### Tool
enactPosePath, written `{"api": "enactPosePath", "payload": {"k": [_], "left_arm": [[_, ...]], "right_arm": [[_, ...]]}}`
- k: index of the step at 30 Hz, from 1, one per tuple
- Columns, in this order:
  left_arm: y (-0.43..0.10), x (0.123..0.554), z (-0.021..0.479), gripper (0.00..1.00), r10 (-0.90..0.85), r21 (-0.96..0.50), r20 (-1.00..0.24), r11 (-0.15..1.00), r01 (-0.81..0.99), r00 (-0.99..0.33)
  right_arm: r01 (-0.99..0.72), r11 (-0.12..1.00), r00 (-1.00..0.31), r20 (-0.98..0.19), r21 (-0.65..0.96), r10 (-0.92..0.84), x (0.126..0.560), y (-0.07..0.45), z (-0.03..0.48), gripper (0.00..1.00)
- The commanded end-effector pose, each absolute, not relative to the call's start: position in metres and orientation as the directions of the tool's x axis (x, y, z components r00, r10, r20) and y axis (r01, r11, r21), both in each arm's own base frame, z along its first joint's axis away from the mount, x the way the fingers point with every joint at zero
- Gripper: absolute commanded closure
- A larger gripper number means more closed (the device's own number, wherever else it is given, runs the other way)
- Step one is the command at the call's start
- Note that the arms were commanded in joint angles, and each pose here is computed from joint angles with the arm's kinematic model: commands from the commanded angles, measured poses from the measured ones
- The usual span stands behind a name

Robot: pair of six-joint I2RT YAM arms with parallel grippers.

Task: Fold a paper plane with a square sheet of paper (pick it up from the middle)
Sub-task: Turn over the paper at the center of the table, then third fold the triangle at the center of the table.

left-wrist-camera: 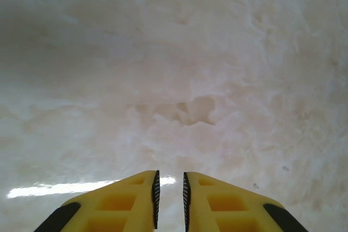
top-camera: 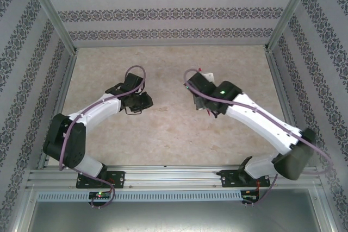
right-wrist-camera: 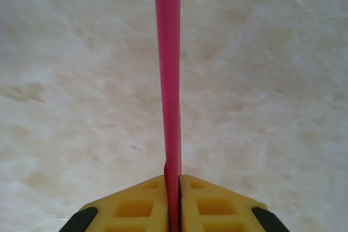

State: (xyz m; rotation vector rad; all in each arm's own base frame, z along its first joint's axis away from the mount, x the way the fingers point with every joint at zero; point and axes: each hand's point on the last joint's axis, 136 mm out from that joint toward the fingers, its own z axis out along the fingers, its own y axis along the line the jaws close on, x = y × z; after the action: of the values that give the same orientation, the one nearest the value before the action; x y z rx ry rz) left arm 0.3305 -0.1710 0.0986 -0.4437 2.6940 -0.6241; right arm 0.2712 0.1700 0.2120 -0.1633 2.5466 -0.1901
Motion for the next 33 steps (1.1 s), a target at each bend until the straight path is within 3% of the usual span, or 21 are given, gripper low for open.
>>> {"api": "enactPosePath", "payload": {"k": [1,5,9,11,14,18,20,25,33], "left_arm": [[-0.134,0.321,0.096,0.78,-0.482,-0.404,-0.253,0.841,-0.361,-0.839],[-0.105,0.313,0.091,0.78,-0.553,-0.365,-0.242,0.813,-0.454,-0.797],[-0.087,0.306,0.09,0.77,-0.596,-0.348,-0.235,0.789,-0.506,-0.768],[-0.081,0.304,0.091,0.77,-0.603,-0.345,-0.237,0.785,-0.514,-0.762],[-0.077,0.303,0.093,0.77,-0.605,-0.347,-0.24,0.784,-0.515,-0.759],[-0.085,0.306,0.092,0.77,-0.586,-0.38,-0.228,0.789,-0.483,-0.777],[-0.094,0.31,0.093,0.77,-0.575,-0.421,-0.217,0.784,-0.456,-0.789],[-0.13,0.323,0.097,0.77,-0.514,-0.566,-0.171,0.749,-0.343,-0.84],[-0.167,0.325,0.093,0.78,-0.415,-0.617,-0.122,0.743,-0.259,-0.902]], "right_arm": [[-0.087,0.895,-0.862,-0.417,-0.438,-0.288,0.267,0.157,0.18,0.88],[-0.159,0.86,-0.875,-0.335,-0.485,-0.35,0.27,0.204,0.139,0.88],[-0.287,0.879,-0.894,-0.224,-0.38,-0.389,0.261,0.268,0.087,0.82],[-0.336,0.911,-0.895,-0.219,-0.238,-0.387,0.251,0.3,0.075,0.75],[-0.355,0.929,-0.904,-0.293,0.107,-0.312,0.24,0.342,0.088,0.49],[-0.279,0.809,-0.939,-0.325,0.518,-0.115,0.24,0.355,0.116,0.42],[-0.212,0.751,-0.955,-0.295,0.625,-0.024,0.244,0.344,0.117,0.49],[-0.093,0.686,-0.978,-0.194,0.722,0.072,0.249,0.328,0.096,0.79],[0.004,0.685,-0.996,-0.061,0.728,0.071,0.245,0.338,0.04,0.89]]}}
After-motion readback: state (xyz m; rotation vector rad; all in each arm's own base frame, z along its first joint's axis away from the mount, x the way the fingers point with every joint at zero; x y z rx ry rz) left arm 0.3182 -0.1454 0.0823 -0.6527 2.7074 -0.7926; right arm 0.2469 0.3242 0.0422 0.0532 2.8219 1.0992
